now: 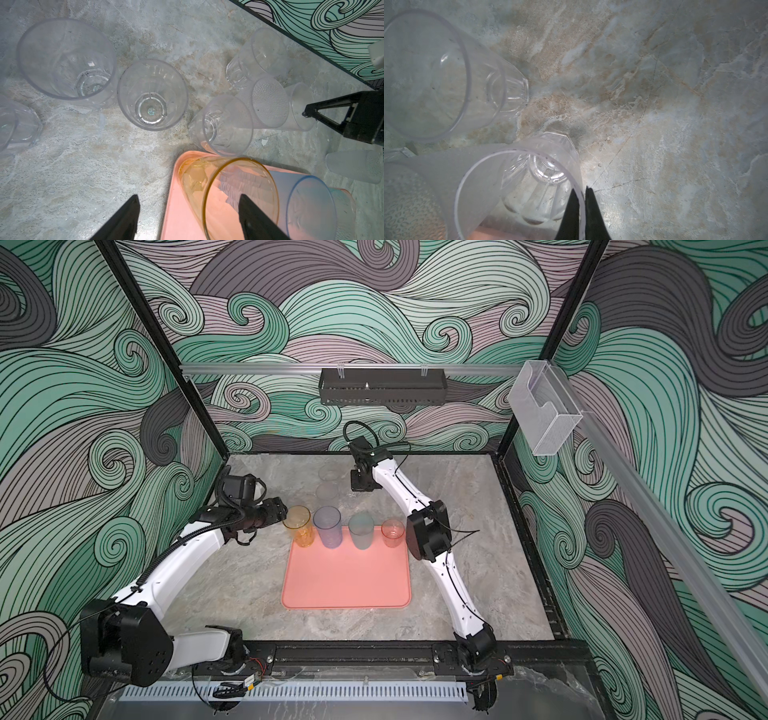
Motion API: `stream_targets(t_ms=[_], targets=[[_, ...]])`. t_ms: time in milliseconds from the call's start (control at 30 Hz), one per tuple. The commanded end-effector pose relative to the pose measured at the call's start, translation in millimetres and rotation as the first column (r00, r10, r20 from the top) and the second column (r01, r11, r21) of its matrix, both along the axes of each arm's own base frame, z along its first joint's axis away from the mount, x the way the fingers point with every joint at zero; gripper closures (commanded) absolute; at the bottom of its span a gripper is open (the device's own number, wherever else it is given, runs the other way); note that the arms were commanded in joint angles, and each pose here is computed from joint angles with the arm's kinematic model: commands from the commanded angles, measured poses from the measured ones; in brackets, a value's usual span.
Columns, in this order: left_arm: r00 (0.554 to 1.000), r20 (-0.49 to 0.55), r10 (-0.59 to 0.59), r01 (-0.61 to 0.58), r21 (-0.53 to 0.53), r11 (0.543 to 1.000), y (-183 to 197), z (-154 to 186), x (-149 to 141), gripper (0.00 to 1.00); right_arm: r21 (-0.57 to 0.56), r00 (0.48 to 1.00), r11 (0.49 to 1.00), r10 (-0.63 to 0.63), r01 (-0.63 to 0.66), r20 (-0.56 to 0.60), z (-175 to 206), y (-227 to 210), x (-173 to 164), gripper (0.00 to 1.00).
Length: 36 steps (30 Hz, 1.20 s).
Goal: Place the glasses into the tray
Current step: Pick up the glass from the top-center of the table, then place the glass on the tray.
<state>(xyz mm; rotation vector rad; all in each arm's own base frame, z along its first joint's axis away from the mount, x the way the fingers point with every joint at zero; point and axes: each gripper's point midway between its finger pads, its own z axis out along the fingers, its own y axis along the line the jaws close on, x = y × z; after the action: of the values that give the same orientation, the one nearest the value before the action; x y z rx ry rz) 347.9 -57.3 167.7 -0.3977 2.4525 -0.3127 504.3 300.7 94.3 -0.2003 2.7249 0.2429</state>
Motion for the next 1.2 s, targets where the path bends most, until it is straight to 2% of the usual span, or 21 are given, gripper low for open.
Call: stream_targets(t_ms=[0, 300, 667, 933, 1167], targets=[[1.000, 0.025, 0.011, -0.011, 0.015, 1.000, 5, 10, -1, 0.23, 0.029, 0.996, 0.999, -0.018, 0.015, 0.092, 57, -9, 2, 0.99], [0.999, 0.049, 0.004, -0.005, 0.021, 1.000, 6, 29, -5, 0.23, 0.103, 0.986, 0.994, -0.040, 0.024, 0.162, 125, -16, -16, 1.00], [0.996, 0.083, -0.042, 0.040, 0.015, 0.999, 2, 65, -15, 0.23, 0.162, 0.965, 0.986, -0.002, -0.042, 0.261, 207, -21, -82, 1.00], [0.995, 0.091, -0.039, 0.031, 0.091, 0.995, 15, 76, -36, 0.24, 0.196, 0.961, 0.972, 0.072, -0.127, 0.266, 209, -12, -150, 1.00], [0.996, 0.077, -0.034, 0.029, 0.061, 0.998, 13, 69, -48, 0.24, 0.186, 0.950, 0.955, 0.182, -0.232, 0.252, 192, 11, -206, 1.00]])
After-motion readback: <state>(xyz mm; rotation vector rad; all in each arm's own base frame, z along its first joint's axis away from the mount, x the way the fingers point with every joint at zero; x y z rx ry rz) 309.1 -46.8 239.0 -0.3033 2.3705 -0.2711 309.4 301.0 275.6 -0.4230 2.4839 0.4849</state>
